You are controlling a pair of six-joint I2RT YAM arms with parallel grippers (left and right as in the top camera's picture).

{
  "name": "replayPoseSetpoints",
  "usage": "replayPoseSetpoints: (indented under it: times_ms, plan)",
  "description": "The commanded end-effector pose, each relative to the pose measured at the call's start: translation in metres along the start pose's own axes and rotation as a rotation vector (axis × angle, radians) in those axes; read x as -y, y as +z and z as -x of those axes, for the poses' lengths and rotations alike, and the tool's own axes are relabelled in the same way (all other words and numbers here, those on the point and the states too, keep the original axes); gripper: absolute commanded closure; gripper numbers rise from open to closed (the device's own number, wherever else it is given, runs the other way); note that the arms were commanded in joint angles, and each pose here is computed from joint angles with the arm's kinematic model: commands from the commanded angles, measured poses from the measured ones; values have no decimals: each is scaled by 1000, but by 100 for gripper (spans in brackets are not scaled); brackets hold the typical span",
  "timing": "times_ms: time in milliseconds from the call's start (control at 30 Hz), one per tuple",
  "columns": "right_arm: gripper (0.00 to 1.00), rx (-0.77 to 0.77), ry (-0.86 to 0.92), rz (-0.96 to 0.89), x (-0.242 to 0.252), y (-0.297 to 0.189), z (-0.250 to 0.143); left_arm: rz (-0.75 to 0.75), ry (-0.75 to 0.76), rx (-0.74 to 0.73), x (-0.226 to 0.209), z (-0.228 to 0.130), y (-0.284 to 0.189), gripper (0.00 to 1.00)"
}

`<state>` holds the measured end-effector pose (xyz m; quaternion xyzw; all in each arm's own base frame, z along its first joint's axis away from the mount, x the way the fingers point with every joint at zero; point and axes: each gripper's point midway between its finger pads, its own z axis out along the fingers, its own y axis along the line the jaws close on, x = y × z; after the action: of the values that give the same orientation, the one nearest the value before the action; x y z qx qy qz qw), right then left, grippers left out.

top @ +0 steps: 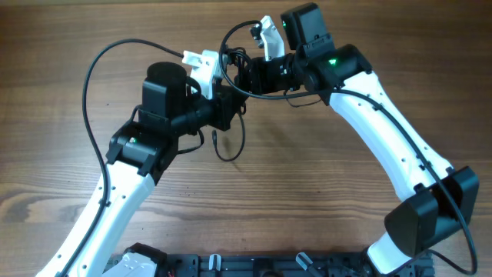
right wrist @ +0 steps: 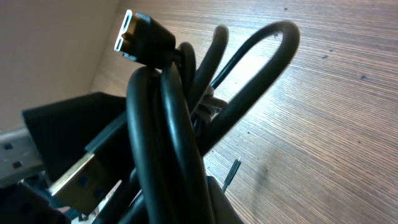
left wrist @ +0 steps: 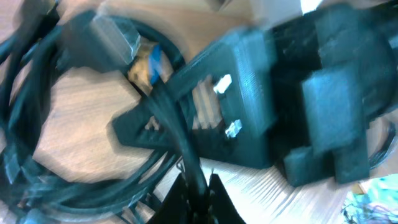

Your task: Untangle cables

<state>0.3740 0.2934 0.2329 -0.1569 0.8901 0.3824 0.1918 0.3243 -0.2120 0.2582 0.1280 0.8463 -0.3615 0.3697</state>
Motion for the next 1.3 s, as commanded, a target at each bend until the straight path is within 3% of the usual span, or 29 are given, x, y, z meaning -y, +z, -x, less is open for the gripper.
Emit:
replayPoseSetpoints:
  times_ms: [0, 133, 233, 500, 633, 767, 833, 900, 933, 1000, 1267]
  plan:
    - [96, 64, 98, -89, 47, -14, 20, 297, -41, -53, -45, -21, -13, 96]
    - [96, 91, 172, -133, 80, -35, 26, 743, -159, -36, -113, -39, -53, 96]
    - [96, 110, 235, -169, 106, -53, 28, 924, -153, -25, -135, -43, -77, 96]
    - [96, 164, 439, -406, 181, -99, 18, 1078, -251, 115, -157, -30, -103, 96]
    - [96, 161, 515, -540, 210, -118, 3, 1104, -434, 236, -173, -24, -120, 96]
    - [96, 130, 537, -648, 222, -127, -12, 974, -495, 310, -171, -4, -112, 96]
    - [96, 107, 536, -666, 224, -128, -17, 823, -431, 321, -156, 18, -97, 96]
    - [96, 90, 525, -668, 223, -128, -20, 626, -313, 325, -128, 42, -79, 96]
    - [96, 84, 528, -669, 223, -128, -22, 405, -198, 361, -91, 70, -69, 96]
    - [96, 79, 522, -670, 223, -128, -23, 245, -141, 422, -64, 93, -71, 96]
    - [96, 44, 520, -660, 225, -123, -28, -64, -268, 719, -39, 166, -134, 96]
